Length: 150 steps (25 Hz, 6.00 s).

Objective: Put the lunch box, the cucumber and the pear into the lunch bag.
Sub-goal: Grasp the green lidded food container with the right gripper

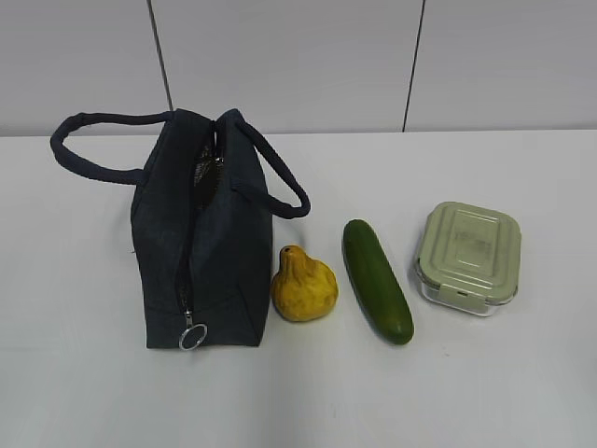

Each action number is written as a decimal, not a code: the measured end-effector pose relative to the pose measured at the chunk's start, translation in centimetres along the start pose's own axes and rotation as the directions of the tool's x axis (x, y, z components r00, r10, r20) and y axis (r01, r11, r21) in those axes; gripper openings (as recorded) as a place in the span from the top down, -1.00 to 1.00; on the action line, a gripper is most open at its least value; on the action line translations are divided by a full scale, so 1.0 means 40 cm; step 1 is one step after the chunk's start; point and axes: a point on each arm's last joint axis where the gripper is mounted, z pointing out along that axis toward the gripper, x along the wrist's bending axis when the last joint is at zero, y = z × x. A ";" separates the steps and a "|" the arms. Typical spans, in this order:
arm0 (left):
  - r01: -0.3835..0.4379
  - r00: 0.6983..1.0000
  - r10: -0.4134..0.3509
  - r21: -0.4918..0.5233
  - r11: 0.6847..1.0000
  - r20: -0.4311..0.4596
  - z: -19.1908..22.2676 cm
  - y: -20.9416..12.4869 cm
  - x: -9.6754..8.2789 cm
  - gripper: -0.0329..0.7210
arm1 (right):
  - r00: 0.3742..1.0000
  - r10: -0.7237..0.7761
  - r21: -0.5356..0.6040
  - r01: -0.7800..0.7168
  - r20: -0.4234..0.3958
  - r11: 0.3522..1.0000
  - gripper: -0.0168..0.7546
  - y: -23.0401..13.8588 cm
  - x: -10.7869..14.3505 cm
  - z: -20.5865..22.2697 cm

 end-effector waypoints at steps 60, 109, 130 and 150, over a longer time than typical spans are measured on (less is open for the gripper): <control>-0.161 0.898 -0.157 0.639 0.752 0.411 0.722 0.491 -0.382 -0.21 | 1.000 0.000 0.000 0.000 0.000 1.000 -0.37 0.000 0.000 0.000; -0.197 0.910 -0.158 0.734 0.650 0.384 0.831 0.404 -0.395 0.91 | 0.927 0.222 0.407 -0.086 -0.302 0.909 -0.37 0.142 0.117 0.305; -0.197 0.910 -0.158 0.734 0.649 0.384 0.831 0.404 -0.395 0.91 | 0.790 0.514 0.605 -0.238 -0.334 0.760 -0.37 0.183 0.008 0.718; -0.198 0.910 -0.158 0.736 0.647 0.384 0.831 0.403 -0.395 0.91 | 0.688 0.604 0.687 -0.209 -0.402 0.695 -0.71 0.118 -0.021 0.907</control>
